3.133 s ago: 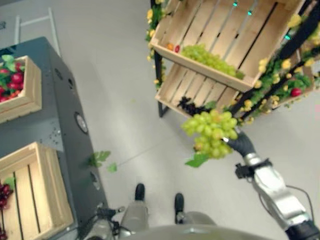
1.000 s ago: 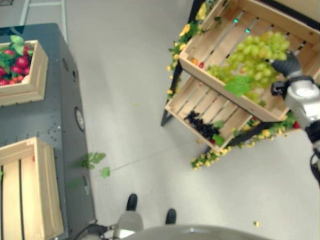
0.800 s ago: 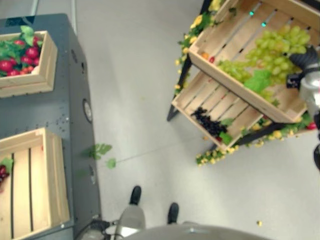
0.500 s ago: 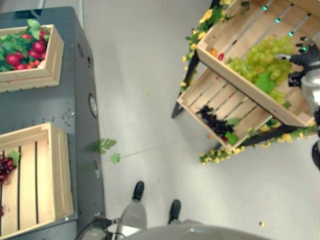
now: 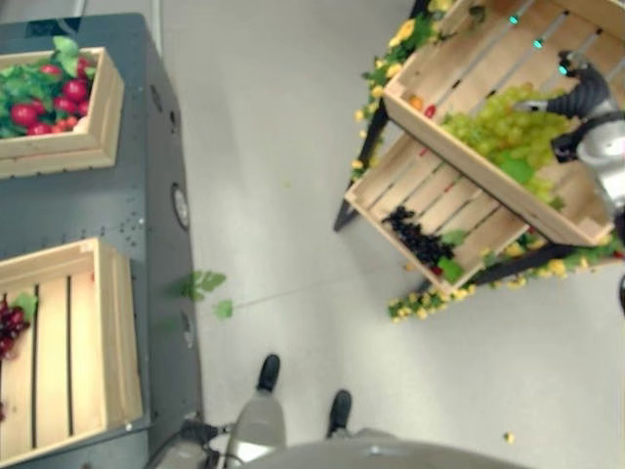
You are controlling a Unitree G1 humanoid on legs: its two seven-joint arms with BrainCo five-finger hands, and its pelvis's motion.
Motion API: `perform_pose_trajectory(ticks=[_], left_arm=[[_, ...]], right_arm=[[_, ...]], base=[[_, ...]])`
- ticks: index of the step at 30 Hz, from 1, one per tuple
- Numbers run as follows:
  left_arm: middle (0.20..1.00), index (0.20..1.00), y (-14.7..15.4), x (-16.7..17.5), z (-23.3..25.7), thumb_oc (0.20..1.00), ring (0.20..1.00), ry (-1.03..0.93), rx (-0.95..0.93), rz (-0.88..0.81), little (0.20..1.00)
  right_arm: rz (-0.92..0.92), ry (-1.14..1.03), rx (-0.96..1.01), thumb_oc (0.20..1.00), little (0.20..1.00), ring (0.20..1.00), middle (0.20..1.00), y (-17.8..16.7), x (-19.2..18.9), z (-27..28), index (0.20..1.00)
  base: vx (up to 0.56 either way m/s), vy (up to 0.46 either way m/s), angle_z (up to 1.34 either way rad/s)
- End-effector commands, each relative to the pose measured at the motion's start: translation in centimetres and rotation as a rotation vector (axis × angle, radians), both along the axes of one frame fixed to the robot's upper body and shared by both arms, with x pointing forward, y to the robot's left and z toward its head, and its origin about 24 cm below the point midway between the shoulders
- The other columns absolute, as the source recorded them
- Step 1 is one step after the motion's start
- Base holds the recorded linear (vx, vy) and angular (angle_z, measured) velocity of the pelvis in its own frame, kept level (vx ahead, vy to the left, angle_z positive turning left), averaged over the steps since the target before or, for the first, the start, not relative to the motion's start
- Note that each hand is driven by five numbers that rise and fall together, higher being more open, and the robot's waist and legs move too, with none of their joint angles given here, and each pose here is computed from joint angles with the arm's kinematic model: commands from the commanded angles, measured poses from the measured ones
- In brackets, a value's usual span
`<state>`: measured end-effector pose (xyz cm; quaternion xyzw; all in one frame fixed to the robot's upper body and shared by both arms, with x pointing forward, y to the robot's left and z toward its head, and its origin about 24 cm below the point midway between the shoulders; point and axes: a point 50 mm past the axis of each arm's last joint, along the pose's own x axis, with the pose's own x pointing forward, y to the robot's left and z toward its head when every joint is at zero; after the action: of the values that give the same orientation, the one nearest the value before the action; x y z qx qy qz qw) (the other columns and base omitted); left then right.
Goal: Pick up the fruits from the basket on one side to the basket on the other side
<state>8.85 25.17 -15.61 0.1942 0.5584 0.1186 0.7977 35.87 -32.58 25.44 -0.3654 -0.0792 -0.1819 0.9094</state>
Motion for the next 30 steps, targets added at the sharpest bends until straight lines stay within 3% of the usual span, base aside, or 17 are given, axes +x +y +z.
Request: perform_pose_trajectory(ticks=[1,10,30], left_arm=[[1.000,1.000,-1.0,-0.4,-0.4,1.000,1.000,0.030,-0.017,-0.016,1.000],[1.000,1.000,-1.3,-0.6,-0.5,1.000,1.000,0.032,-0.017,-0.013,1.000],[1.000,1.000,-0.6,-1.1,-0.4,1.000,1.000,0.034,0.008,-0.019,1.000]], right_arm=[[0.075,-0.044,0.004,1.000,1.000,1.000,1.000,0.5,-0.9,-0.3,1.000],[0.336,-0.166,0.325,1.000,1.000,1.000,1.000,5.0,-4.2,-5.8,1.000],[0.679,-0.101,0.465,1.000,1.000,1.000,1.000,12.4,-10.8,-11.1,1.000]], base=[[-0.01,0.005,0.06],[0.00,0.010,-0.01],[-0.01,0.051,-0.06]])
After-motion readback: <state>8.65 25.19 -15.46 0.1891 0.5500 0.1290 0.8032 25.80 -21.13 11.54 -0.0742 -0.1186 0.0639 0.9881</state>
